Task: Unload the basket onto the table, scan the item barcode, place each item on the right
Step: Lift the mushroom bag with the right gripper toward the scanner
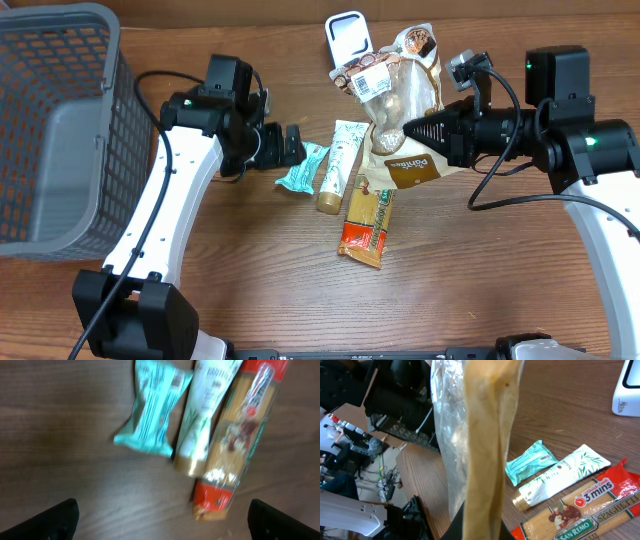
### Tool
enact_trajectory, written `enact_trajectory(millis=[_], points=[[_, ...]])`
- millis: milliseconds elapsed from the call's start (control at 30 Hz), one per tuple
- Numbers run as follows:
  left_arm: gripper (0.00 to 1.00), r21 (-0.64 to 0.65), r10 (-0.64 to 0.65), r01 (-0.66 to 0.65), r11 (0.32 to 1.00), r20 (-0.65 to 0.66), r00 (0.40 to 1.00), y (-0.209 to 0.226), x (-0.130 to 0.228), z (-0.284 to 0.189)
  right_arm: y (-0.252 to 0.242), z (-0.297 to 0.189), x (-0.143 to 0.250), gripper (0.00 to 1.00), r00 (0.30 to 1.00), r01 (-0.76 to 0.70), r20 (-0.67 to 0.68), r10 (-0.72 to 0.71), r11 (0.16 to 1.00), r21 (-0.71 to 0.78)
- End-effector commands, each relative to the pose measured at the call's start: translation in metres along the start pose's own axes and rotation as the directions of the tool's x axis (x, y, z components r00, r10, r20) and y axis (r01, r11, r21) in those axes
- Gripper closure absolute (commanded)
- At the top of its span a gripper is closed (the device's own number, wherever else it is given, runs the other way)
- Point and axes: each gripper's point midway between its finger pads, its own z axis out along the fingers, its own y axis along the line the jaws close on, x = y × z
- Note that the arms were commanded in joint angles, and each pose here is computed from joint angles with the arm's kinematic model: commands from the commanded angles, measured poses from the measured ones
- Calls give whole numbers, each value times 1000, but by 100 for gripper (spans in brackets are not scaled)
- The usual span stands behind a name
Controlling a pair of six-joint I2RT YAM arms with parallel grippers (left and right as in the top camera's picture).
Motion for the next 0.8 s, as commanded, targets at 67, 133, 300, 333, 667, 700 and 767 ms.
enact_trajectory(millis=[67, 133, 300, 333, 667, 700, 767], points=[[0, -33, 42, -42, 999, 10, 999, 17, -6, -6, -4, -7, -11, 96, 999, 36, 23, -38, 996, 76], [0, -41, 1, 0, 999, 19, 1000, 31, -10, -9, -17, -7, -12, 96, 1000, 8, 25, -12, 988, 155], [0, -89, -128, 133, 987, 64, 990, 82, -20, -23, -41, -2, -17, 96, 999, -15, 36, 4, 948, 319], [0, -93, -153, 160, 983, 73, 986, 92, -21, -25, -47, 1, -19, 96, 999, -20, 43, 5, 933, 359], [0, -98, -270, 290, 952, 178, 946, 145, -37, -43, -119, 16, -77, 96, 963, 32, 109, -245, 508, 861], [0, -98, -270, 290, 952, 178, 946, 145, -37, -43, -125, 19, -83, 96, 955, 54, 90, -284, 461, 886], [0, -98, -269, 289, 952, 178, 946, 145, -37, -43, -136, 28, -93, 96, 934, 122, 24, -357, 380, 917]])
